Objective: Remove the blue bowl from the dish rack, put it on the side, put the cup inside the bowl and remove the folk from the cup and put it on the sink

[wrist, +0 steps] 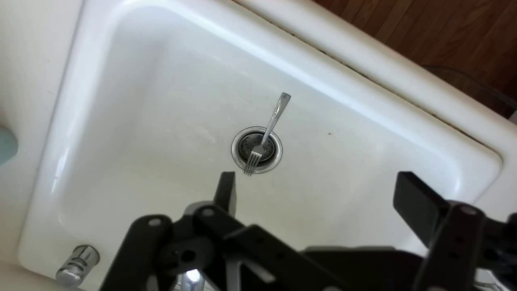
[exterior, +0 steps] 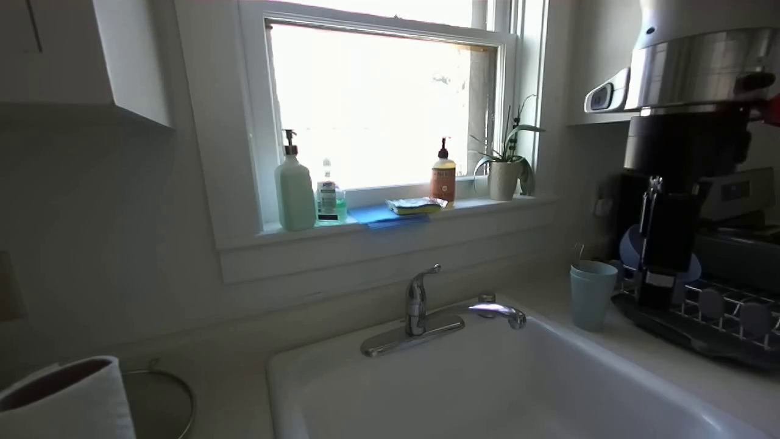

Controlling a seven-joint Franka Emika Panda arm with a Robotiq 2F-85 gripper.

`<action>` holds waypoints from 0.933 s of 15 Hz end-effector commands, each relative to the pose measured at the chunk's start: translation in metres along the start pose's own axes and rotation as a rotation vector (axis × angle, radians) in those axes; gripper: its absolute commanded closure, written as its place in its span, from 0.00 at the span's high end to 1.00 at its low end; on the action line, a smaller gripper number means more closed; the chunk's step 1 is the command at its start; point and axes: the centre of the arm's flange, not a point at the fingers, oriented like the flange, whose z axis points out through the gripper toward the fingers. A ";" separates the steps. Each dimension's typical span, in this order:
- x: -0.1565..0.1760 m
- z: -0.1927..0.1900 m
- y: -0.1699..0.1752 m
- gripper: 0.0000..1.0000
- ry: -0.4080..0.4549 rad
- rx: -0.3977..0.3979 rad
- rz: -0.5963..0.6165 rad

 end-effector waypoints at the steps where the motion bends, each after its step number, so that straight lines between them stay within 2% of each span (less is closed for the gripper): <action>1: 0.024 -0.001 0.014 1.00 0.036 -0.051 0.074; 3: 0.040 -0.007 0.045 1.00 0.092 -0.083 0.163; 7: 0.053 -0.006 0.130 1.00 0.161 -0.119 0.366; 10: 0.044 -0.007 0.191 1.00 0.223 -0.113 0.513; 14: 0.018 -0.006 0.274 1.00 0.323 -0.146 0.708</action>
